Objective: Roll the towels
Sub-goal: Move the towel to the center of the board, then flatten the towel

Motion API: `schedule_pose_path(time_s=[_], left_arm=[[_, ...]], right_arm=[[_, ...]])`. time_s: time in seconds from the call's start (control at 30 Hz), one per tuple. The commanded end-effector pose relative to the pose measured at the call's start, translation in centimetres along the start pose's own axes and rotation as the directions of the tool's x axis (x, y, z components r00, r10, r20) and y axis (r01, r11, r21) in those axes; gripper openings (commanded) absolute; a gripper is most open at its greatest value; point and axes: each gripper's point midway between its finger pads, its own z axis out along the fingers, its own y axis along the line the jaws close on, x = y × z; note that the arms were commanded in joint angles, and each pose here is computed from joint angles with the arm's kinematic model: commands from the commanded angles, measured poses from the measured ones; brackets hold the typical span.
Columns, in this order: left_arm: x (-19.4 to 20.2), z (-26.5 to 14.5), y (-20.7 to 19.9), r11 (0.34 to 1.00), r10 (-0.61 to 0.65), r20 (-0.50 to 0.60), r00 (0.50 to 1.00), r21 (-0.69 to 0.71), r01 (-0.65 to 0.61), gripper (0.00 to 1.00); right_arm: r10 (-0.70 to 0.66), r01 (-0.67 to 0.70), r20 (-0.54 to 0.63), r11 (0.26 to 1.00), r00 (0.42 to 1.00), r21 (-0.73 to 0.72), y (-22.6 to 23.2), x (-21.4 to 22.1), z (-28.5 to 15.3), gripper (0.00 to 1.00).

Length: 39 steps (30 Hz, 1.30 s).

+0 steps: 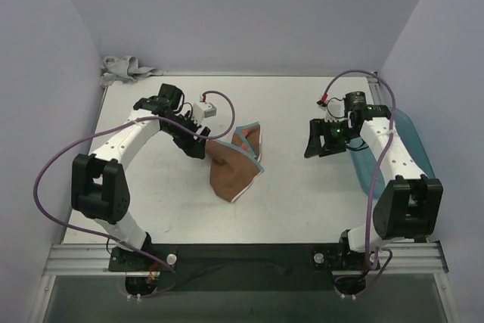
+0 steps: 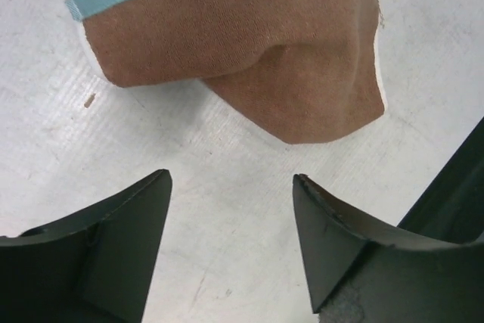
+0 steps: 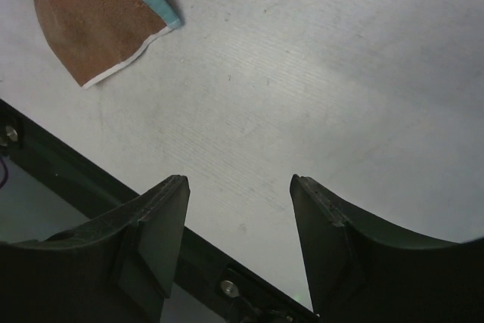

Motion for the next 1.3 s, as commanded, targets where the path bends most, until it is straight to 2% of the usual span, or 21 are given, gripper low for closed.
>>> schedule_pose_path(time_s=[0.0,0.1,0.13,0.2,0.27,0.4,0.57,0.77,1.03,1.17,1.27], left_arm=[[-2.9,0.4,1.5,1.0,-0.014,0.074,0.997,-0.026,0.016,0.73],[-4.7,1.0,-0.8,0.999,-0.02,0.112,0.993,0.047,0.014,0.64],[-6.1,0.7,-1.2,1.0,0.003,0.166,0.986,0.022,-0.007,0.64],[-6.4,1.9,-3.3,0.996,0.085,0.163,0.983,-0.026,-0.081,0.67],[-8.2,1.9,-5.1,0.982,0.186,0.209,0.96,-0.079,-0.173,0.7],[-8.6,4.6,-8.6,0.952,0.295,0.154,0.943,-0.13,-0.277,0.73],[-7.6,9.1,-11.8,0.914,0.395,0.091,0.914,-0.138,-0.382,0.73],[-8.0,13.7,-13.1,0.873,0.47,0.07,0.88,-0.185,-0.452,0.75],[-6.5,18.4,-10.7,0.857,0.458,-0.022,0.888,-0.255,-0.448,0.73],[-4.3,19.2,-10.3,0.873,0.431,-0.057,0.9,-0.225,-0.433,0.62],[-3.1,19.1,-10.9,0.9,0.4,-0.057,0.915,-0.166,-0.404,0.38]], right_arm=[[0.021,-0.023,-0.022,0.996,1.0,-0.084,1.8,-1.6,0.7,0.57],[0.019,-0.023,-0.043,0.994,0.999,-0.104,2.2,-3.2,2.1,0.54],[0.03,-0.036,-0.058,0.994,0.998,-0.107,2.0,-3.6,2.9,0.53],[0.014,-0.021,-0.065,0.995,0.998,-0.1,2.3,-4.6,4.2,0.53],[0.017,-0.023,-0.068,0.996,0.998,-0.086,2.1,-6.4,5.6,0.51],[0.026,-0.031,-0.07,0.997,0.997,-0.072,1.7,-9.3,9.3,0.4],[0.059,-0.059,-0.013,0.997,0.998,-0.056,1.5,-12.6,12.2,0.4],[0.106,-0.108,-0.028,0.992,0.994,-0.07,1.1,-13.6,15.0,0.4],[0.141,-0.143,-0.033,0.985,0.99,-0.094,1.0,-14.1,17.0,0.47],[0.153,-0.158,-0.056,0.982,0.987,-0.107,1.4,-13.6,18.0,0.49],[0.155,-0.163,-0.07,0.979,0.985,-0.124,1.9,-13.4,18.6,0.49]])
